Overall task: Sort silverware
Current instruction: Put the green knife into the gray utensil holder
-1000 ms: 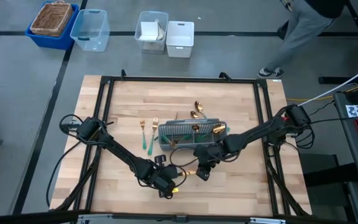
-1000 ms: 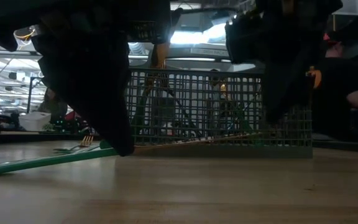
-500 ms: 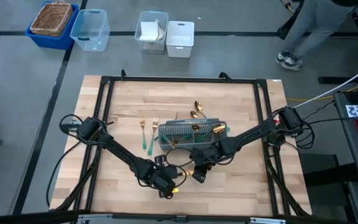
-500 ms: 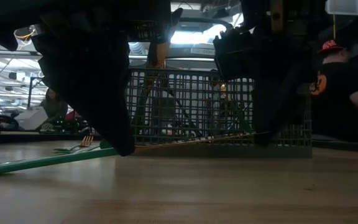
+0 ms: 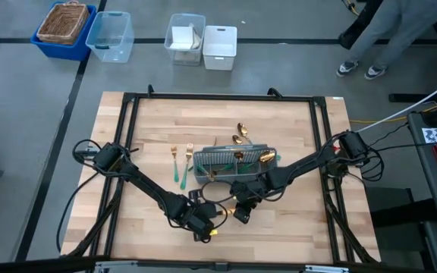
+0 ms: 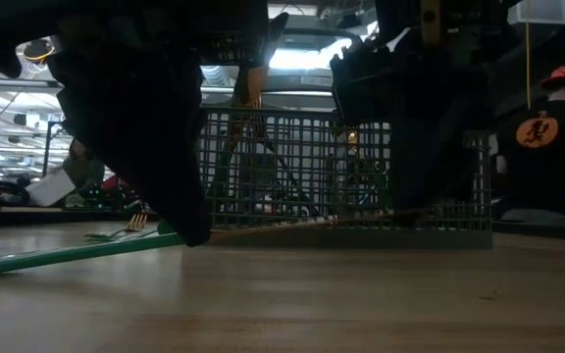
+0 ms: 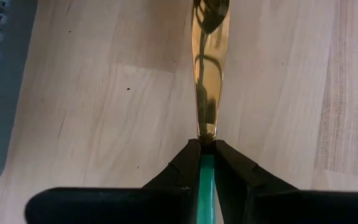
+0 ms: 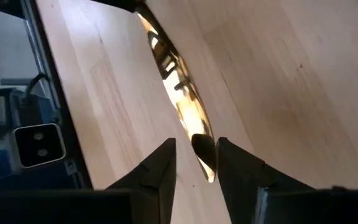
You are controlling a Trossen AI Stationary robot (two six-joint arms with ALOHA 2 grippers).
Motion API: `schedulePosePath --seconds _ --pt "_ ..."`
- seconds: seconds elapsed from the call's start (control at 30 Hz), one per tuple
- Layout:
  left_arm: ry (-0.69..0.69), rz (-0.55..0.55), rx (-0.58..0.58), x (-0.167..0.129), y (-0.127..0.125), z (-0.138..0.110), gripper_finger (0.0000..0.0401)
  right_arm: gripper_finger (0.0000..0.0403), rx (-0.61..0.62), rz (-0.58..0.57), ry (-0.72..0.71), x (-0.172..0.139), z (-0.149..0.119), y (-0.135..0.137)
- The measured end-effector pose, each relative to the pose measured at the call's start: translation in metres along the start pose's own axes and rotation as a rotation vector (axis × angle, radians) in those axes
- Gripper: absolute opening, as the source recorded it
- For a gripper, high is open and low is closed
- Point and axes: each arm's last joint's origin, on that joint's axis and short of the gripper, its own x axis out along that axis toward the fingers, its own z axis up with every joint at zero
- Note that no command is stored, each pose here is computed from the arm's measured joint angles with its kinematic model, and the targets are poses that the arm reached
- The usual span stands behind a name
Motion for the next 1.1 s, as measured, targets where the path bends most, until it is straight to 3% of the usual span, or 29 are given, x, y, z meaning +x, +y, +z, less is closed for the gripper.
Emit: schedulePosePath --seconds 0.33,0.7,1.1 --pt "-0.002 -0.001 0.0 -0.001 0.0 0.0 0.0029 0.0009 -0.014 0.026 -0.001 0.003 0.0 0.001" --pt "-0.002 -0.034 -0.025 -0.009 0.001 0.004 0.0029 0.0005 -0.017 0.083 0.032 0.001 0.001 0.005" --pt "-0.098 -0.127 -0.04 -0.071 0.007 0.016 0.0029 0.0001 -0.064 0.154 0.031 -0.012 0.018 0.034"
